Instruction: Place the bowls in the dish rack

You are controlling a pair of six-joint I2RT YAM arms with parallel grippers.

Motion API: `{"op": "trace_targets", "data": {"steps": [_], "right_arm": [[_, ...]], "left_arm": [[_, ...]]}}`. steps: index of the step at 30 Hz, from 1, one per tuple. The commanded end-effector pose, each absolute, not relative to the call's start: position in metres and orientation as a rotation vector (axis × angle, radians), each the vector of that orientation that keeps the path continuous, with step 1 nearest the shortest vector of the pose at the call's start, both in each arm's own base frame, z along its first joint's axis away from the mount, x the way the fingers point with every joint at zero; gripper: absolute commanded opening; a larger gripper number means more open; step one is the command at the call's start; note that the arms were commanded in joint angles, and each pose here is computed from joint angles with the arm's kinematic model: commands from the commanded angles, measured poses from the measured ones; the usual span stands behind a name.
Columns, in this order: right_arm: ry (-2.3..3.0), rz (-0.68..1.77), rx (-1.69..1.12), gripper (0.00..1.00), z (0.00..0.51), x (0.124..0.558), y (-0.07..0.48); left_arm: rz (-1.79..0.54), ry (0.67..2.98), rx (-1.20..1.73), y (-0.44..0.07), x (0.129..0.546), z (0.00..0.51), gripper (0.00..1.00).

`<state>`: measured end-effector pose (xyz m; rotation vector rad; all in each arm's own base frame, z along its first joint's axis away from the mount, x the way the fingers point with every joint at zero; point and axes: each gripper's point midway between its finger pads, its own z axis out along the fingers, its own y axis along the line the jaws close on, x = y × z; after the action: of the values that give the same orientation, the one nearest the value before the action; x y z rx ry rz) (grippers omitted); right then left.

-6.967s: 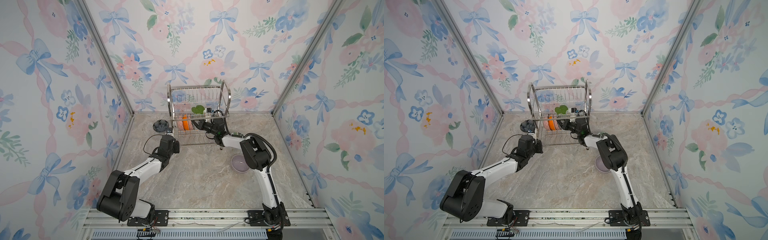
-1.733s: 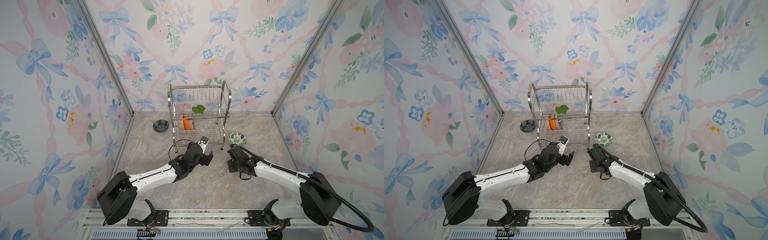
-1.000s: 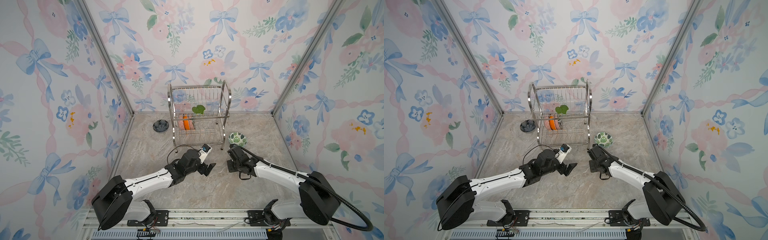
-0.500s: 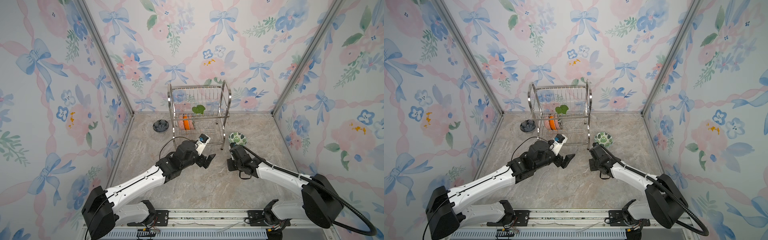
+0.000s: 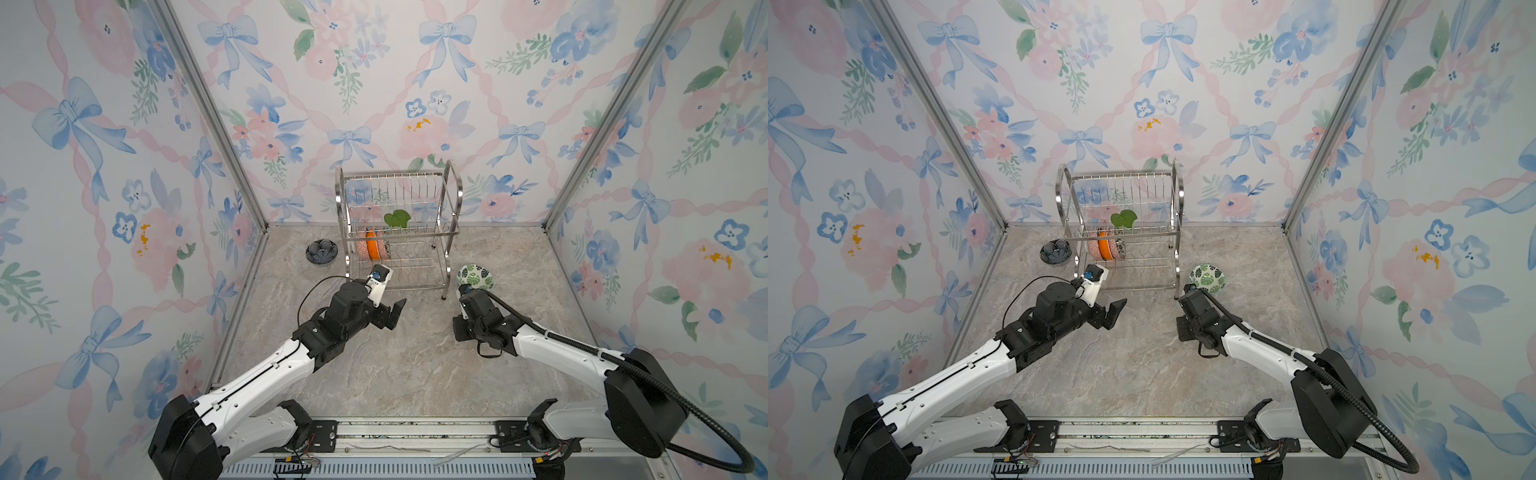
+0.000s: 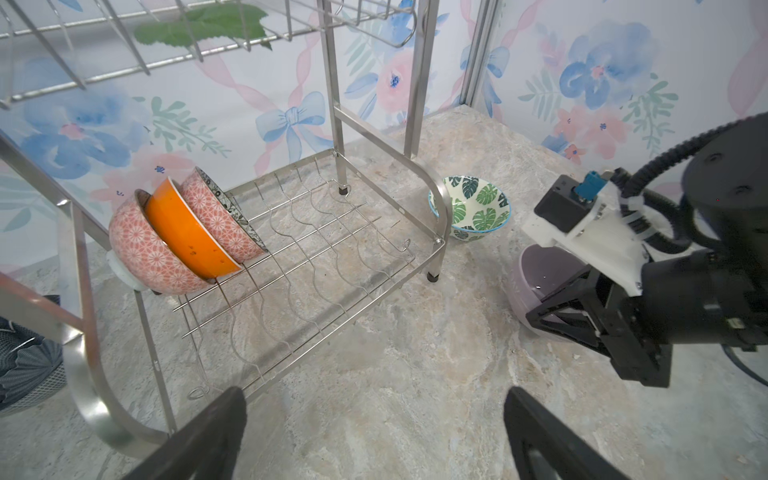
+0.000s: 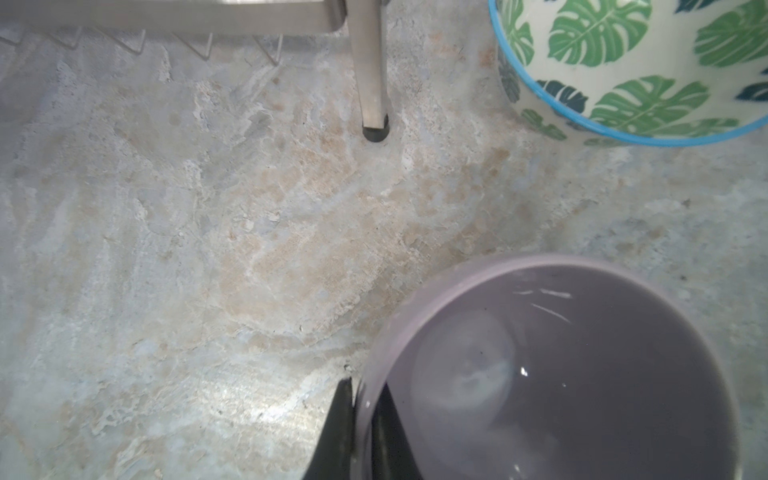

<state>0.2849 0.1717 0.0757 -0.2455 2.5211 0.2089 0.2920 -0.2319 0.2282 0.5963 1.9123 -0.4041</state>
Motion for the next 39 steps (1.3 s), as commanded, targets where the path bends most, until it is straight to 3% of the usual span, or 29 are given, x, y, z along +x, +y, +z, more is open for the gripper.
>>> {"op": "trace_targets", "data": {"steps": [1,12,24,33,39], "right_arm": [[2.467,0.281,-0.241,0.0,0.103,0.29,0.179],[2.334,0.474,-0.212,0.0,0.168,0.285,0.196],[2.021,0.857,-0.375,0.0,0.253,0.298,0.303],[1.869,1.005,-0.367,0.0,0.28,0.323,0.353],[1.836,1.07,-0.334,0.0,0.284,0.341,0.368]], "left_arm": [[-0.418,1.931,0.571,-0.232,0.295,0.23,0.98],[-0.4,2.045,0.335,-0.195,0.328,0.212,0.98],[-0.466,2.16,0.008,-0.131,0.355,0.196,0.98],[-0.529,2.199,-0.085,-0.123,0.374,0.188,0.98],[-0.553,2.218,-0.181,-0.116,0.388,0.176,0.91]]}}
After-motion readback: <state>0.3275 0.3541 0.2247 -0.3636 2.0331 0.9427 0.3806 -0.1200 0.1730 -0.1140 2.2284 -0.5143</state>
